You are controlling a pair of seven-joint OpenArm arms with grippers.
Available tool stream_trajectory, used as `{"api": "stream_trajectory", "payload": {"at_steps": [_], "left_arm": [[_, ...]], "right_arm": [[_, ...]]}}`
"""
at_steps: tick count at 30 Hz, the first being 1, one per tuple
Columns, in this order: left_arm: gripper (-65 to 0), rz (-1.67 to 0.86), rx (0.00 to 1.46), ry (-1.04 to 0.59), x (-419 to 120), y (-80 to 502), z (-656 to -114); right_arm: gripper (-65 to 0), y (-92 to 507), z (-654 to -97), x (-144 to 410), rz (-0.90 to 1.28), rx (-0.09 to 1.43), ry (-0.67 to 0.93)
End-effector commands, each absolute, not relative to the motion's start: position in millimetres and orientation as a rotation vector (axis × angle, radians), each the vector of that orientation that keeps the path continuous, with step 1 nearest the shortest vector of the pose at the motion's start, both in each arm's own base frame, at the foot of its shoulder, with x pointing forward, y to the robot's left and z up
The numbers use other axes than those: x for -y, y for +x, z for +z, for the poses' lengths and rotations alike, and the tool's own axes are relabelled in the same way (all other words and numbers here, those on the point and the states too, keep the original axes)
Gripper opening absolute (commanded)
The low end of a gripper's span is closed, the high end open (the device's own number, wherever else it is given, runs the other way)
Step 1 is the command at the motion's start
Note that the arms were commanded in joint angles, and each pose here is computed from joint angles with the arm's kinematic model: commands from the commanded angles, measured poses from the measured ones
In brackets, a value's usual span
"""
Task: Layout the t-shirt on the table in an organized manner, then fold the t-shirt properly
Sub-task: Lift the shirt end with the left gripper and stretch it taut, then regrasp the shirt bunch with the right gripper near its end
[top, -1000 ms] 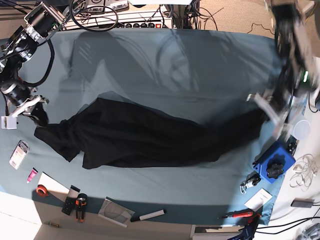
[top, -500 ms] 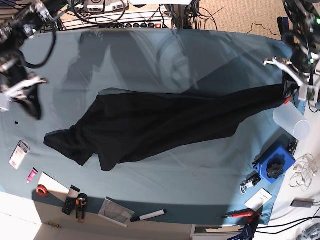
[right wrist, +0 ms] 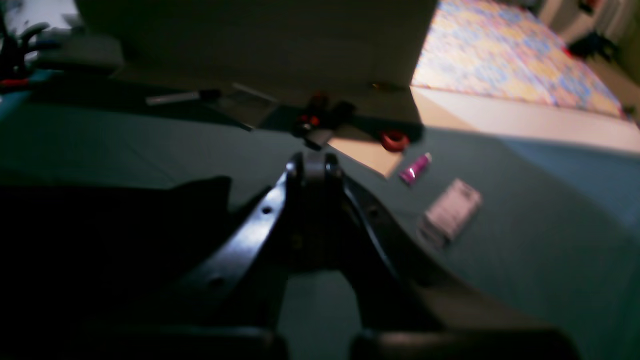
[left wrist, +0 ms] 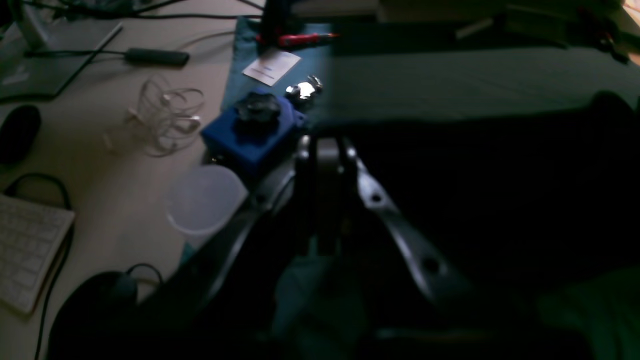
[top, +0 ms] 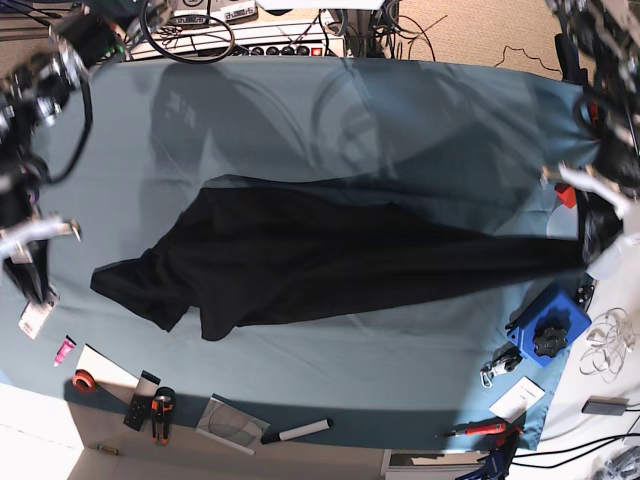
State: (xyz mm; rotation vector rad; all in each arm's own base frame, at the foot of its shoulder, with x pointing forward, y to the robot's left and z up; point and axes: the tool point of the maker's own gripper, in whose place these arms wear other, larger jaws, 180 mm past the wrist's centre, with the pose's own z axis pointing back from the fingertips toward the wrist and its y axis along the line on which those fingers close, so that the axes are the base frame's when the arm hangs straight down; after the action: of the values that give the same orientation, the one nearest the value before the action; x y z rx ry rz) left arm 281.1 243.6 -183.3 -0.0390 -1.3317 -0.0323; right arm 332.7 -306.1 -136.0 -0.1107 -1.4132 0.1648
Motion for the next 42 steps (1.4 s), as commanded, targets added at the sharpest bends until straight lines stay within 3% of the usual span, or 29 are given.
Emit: {"api": "stream_trajectory", "payload": {"at_steps": [1, 8, 17, 20, 24, 29, 42], "left_arm": [[-65.0, -0.035, 1.413, -0.037, -245, 287, -164], [-65.0, -0.027, 1.384, -0.019, -252, 290, -170], [-65.0, -0.019, 1.224, -0.026, -251, 263, -213], [-65.0, -0.011, 1.17, -0.02, -251, 252, -227], [-65.0, -0.017, 1.106, 0.029, -258, 240, -241], [-65.0, -0.016, 1.114, 0.019, -256, 241, -240], [-65.0, -0.014, 1.12, 0.001, -254, 241, -239]], "right_arm": [[-65.0, 340, -112, 306, 0.182, 1.488, -0.128], [-65.0, 378, -102, 306, 0.142, 1.518, -0.039], [-64.6, 366, -171, 307, 0.184, 1.209, -0.016], [-50.3, 352, -198, 301, 0.19, 1.141, 0.014], [-48.3, 343, -230, 291, 0.186, 1.064, 0.02], [-48.3, 381, -236, 282, 0.2, 1.137, -0.056], [-48.4, 497, -291, 225, 0.223, 0.95, 0.067]]}}
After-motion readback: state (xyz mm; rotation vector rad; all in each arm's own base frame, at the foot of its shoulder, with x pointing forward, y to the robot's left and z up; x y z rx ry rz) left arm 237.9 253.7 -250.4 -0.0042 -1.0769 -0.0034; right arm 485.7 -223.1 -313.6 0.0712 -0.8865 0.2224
